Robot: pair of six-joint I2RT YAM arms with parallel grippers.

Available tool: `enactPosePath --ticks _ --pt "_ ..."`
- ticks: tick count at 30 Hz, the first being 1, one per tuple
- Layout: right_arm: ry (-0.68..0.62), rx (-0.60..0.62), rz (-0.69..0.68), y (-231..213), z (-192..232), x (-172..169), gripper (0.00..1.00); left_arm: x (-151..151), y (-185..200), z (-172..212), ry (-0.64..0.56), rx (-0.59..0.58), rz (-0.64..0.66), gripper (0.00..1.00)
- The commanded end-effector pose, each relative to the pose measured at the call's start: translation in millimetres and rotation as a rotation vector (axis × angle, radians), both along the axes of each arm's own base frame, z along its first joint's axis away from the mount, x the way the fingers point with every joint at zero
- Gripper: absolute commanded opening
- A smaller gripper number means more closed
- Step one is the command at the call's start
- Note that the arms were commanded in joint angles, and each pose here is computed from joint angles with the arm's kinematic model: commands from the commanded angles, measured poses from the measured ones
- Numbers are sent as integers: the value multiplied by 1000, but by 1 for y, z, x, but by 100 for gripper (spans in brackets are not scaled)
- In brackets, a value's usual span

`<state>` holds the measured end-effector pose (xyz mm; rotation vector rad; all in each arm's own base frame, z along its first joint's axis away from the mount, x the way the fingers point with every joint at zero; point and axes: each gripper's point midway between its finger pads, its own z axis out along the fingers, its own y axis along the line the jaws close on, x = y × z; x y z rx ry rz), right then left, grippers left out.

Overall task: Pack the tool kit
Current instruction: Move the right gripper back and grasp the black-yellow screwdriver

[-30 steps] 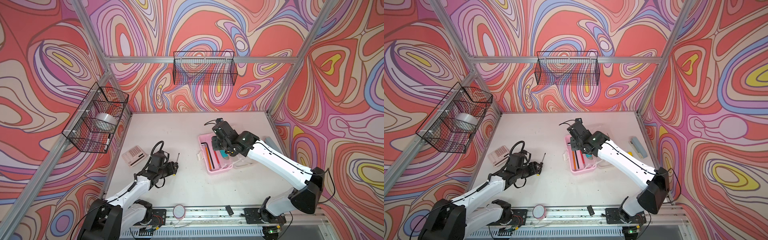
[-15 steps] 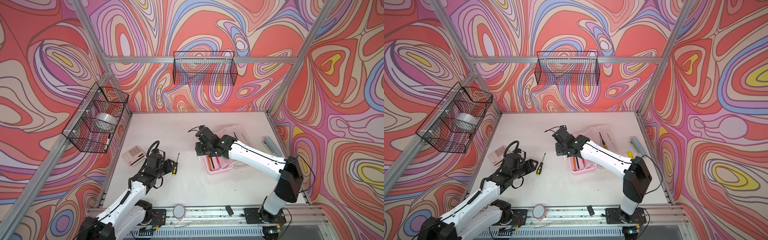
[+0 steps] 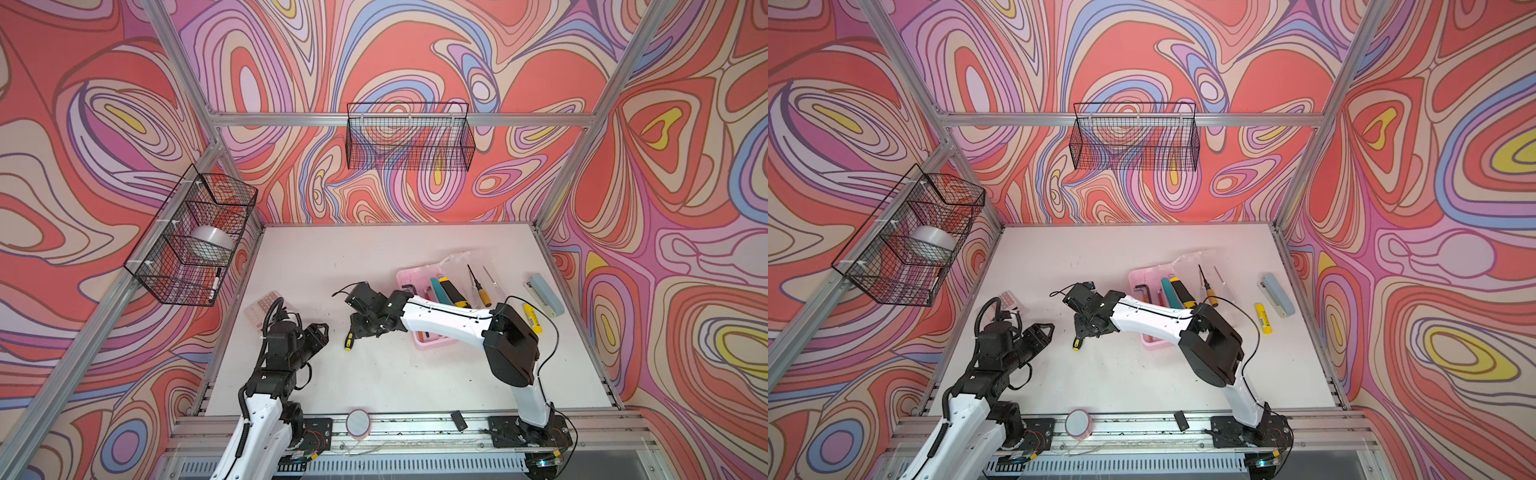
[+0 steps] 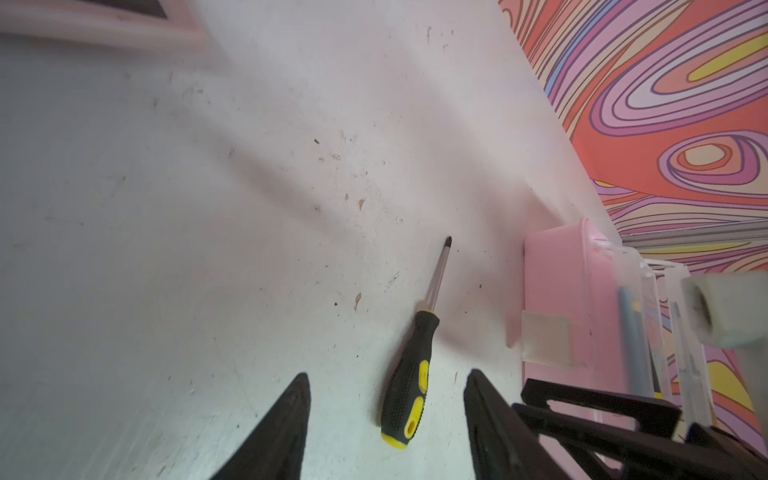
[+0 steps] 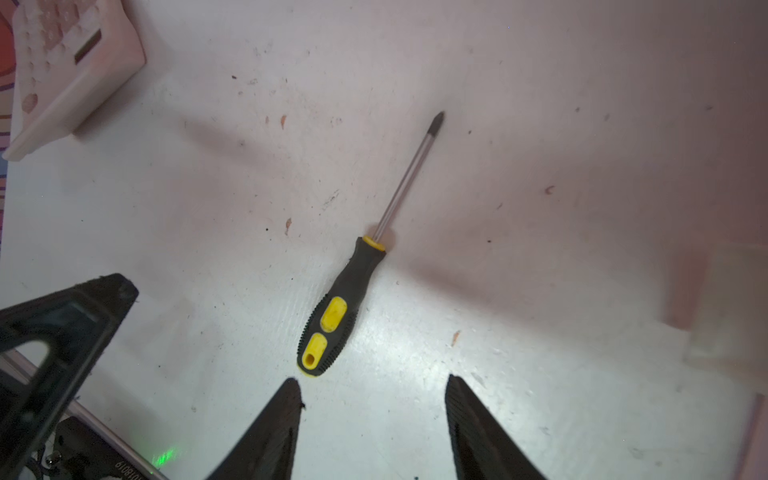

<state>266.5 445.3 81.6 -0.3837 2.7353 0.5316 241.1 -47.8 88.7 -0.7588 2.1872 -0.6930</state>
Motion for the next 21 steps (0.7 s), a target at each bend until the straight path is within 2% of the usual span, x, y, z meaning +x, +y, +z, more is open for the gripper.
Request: enactPosePath --ticks 1,10,21 --pt "32 34 -5 18 -6 1 60 -7 -4 -3 20 -25 -21 60" --pt "68 -71 1 24 -40 4 58 -14 -3 -11 28 -14 -20 60" --pt "65 -154 7 18 -55 1 53 -14 -2 -13 26 -3 -21 59"
